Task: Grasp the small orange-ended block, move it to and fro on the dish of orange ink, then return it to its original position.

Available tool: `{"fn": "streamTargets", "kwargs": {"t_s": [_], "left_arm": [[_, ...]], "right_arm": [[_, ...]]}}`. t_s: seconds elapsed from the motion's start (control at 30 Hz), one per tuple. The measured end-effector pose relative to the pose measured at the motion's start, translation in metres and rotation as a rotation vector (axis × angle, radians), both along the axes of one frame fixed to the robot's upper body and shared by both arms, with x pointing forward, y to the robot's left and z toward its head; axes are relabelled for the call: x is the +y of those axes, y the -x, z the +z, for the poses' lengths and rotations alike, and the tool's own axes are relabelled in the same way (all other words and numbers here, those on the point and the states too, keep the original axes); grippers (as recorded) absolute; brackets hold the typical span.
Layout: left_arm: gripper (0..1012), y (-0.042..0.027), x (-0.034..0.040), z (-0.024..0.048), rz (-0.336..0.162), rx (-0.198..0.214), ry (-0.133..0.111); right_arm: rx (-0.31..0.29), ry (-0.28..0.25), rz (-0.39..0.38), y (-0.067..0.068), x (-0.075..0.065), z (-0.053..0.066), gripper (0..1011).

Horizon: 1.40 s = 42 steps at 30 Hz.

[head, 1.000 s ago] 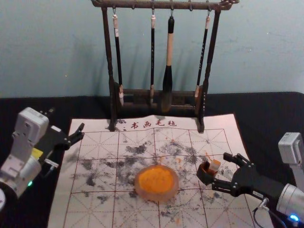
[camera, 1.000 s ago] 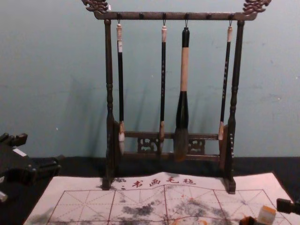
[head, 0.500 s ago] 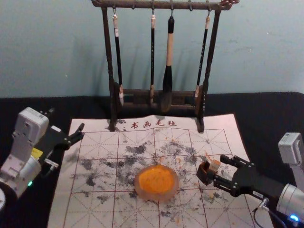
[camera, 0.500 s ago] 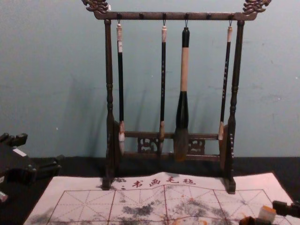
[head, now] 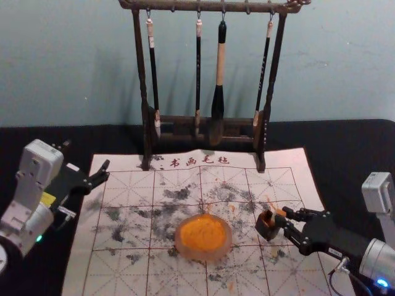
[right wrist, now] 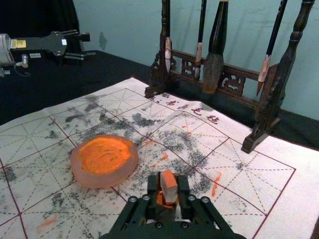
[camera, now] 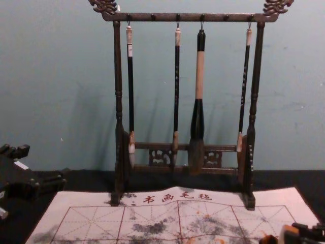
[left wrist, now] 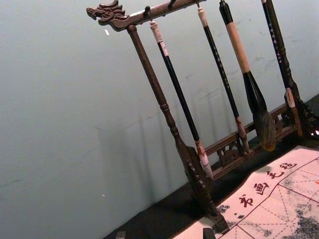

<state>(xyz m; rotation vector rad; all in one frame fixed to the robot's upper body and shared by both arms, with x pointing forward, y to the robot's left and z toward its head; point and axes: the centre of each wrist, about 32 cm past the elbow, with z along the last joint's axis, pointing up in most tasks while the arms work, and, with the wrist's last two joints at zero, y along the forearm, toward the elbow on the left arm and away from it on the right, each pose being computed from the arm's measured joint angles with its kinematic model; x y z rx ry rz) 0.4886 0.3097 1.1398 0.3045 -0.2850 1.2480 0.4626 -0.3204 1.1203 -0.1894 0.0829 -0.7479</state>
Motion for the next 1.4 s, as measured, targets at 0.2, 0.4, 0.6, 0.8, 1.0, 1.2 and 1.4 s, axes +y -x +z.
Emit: {"fn": "streamTargets", "kwargs": {"t_s": [0.2,0.4,0.6,0.8,1.0,1.2,1.4], "left_arm": [[1001,0.0,0.0,0.0,0.0,0.0,0.0],[1001,0.0,0.0,0.0,0.0,0.0,0.0],[1001,0.0,0.0,0.0,0.0,0.0,0.0],[1001,0.0,0.0,0.0,0.0,0.0,0.0],[1002,0.0,0.0,0.0,0.0,0.0,0.0],[1001,0.0,0.0,0.0,0.0,0.0,0.0],[1001,0.0,0.0,0.0,0.0,0.0,0.0]], "right_arm": [[0.0,0.0,0.0,0.0,0.0,0.0,107],[0.0,0.0,0.0,0.0,0.0,0.0,104],[0.0,0.0,0.0,0.0,0.0,0.0,104],[0.0,0.0,0.0,0.0,0.0,0.0,104],[0.0,0.0,0.0,0.0,0.0,0.0,104],[-0.006,-0.004,0.005,0.0002,0.0005,0.0027,104],[-0.021,-0.01,0.007,0.0008,0.0002,0.0086,104]]}}
